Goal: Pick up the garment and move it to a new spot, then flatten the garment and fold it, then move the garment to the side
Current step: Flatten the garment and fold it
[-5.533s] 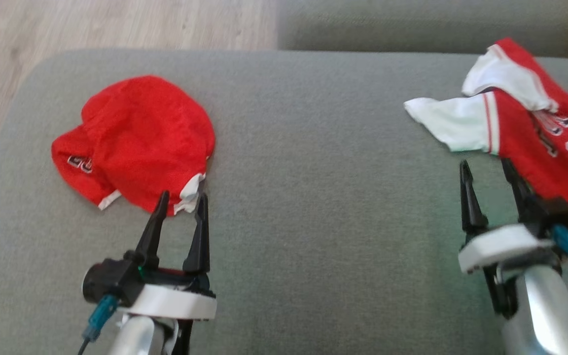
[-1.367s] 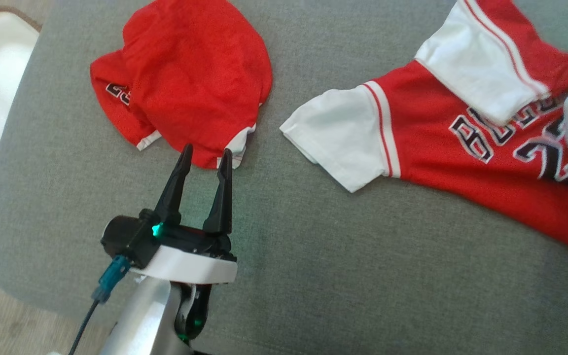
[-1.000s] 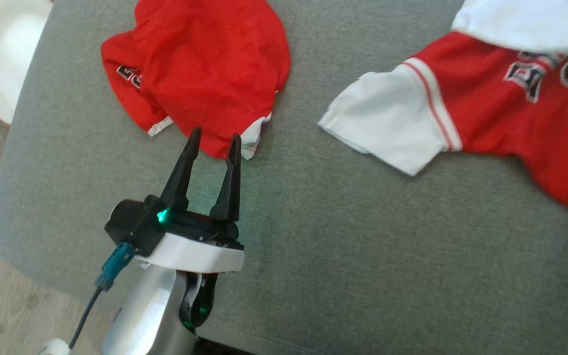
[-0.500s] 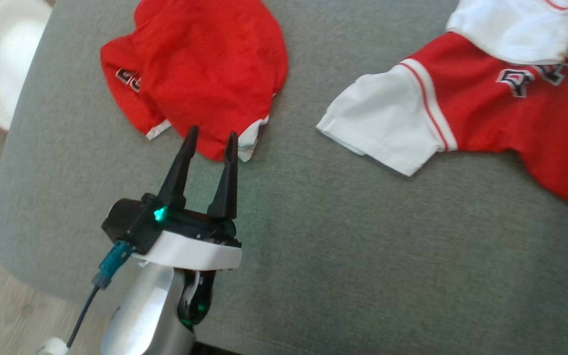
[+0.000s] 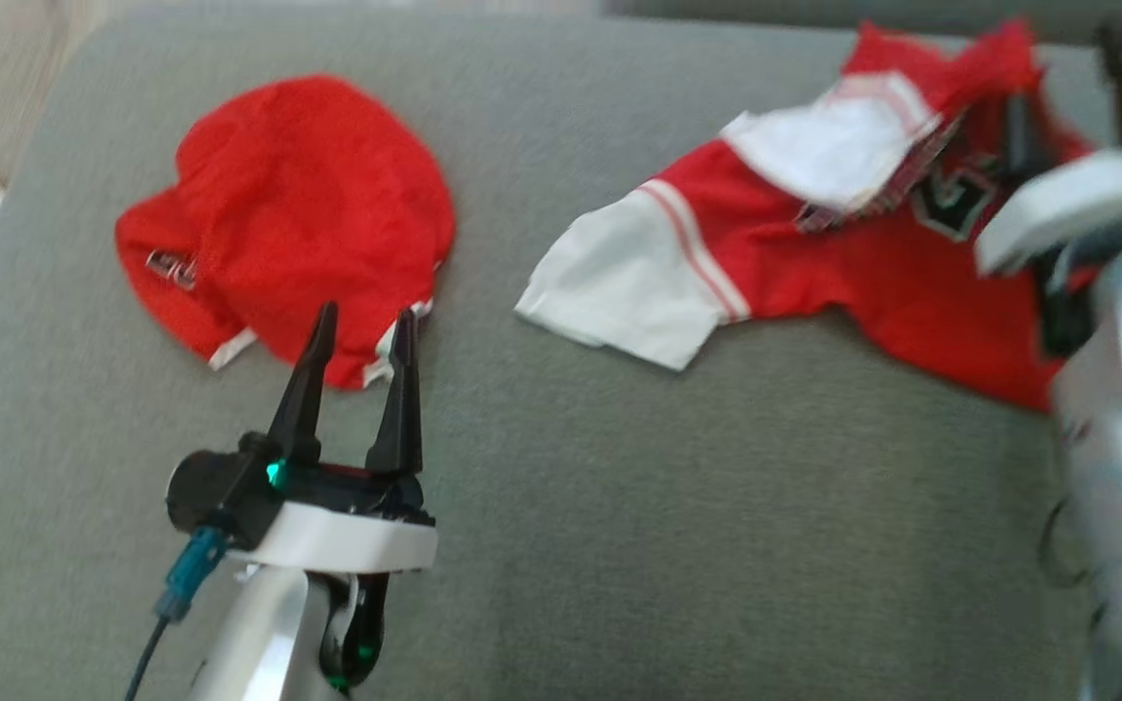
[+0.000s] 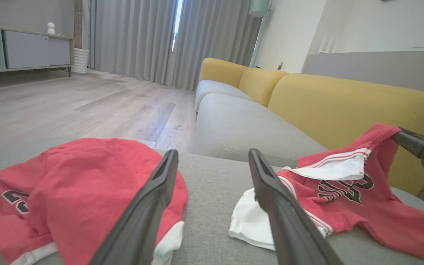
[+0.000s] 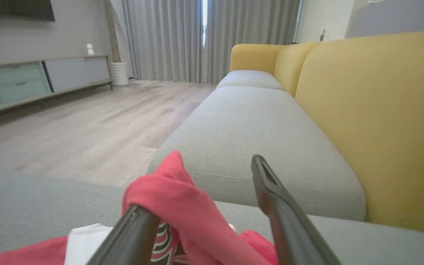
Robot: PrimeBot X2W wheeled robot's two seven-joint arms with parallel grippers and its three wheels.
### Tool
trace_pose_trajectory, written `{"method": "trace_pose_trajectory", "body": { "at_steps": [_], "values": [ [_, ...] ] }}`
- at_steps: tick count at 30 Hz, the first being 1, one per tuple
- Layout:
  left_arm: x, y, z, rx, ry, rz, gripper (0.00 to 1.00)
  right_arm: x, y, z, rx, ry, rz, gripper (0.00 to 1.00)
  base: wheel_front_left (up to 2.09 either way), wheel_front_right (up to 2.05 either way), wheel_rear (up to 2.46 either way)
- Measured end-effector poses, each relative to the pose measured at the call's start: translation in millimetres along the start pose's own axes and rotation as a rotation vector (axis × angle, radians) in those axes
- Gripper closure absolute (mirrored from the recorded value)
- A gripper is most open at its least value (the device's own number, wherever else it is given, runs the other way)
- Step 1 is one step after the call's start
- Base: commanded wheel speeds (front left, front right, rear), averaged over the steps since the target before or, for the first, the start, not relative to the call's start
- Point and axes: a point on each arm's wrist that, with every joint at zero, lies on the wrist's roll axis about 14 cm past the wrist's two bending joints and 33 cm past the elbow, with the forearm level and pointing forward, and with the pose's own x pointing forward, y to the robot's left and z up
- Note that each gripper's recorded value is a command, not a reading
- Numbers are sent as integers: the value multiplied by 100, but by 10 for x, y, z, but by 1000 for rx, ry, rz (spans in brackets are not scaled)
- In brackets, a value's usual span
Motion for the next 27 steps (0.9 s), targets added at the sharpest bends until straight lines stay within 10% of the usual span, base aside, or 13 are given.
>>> {"method": "trace_pose_trajectory", "body": {
  "at_steps": [15,27],
  "values": [
    [-98,-472,181,1,-56,-127,0,-1633,-5,-265,295,-54,-143,0,0,0,0],
    [-111,-477,79,6,-26,-130,0,-1656,99,-206,280,-55,-110,0,0,0,0]
  ]
}}
